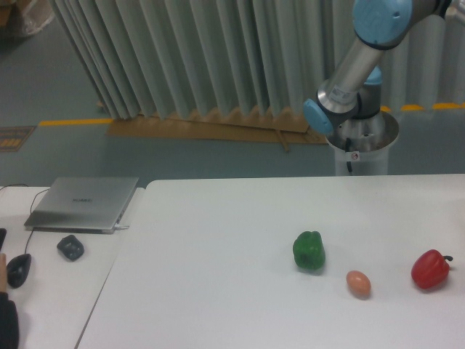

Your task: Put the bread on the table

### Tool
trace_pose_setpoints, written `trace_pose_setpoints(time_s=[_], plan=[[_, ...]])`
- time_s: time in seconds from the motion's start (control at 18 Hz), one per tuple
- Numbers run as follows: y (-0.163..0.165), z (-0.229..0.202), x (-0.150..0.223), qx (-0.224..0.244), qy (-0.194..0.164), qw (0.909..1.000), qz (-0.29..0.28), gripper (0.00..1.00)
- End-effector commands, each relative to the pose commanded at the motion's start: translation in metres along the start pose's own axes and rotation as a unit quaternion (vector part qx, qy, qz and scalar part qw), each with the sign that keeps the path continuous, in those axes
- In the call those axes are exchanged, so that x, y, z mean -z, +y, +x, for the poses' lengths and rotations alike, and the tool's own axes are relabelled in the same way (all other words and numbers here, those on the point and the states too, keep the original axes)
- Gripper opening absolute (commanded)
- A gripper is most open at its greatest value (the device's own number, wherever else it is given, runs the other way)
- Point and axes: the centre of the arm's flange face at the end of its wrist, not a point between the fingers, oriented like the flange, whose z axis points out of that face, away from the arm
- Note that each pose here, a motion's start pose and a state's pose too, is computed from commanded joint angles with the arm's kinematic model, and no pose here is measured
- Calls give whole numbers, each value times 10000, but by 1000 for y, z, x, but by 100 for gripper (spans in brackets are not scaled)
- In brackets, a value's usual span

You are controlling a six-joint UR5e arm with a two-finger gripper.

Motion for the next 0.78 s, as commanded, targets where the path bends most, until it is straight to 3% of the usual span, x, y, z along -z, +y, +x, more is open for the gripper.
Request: trace_pose_setpoints(time_s=[0.5, 0.78], plan=[[-3, -2, -21, -18, 49, 10000, -4, 100], [-13, 11, -37, -97, 342, 9990, -261, 100]])
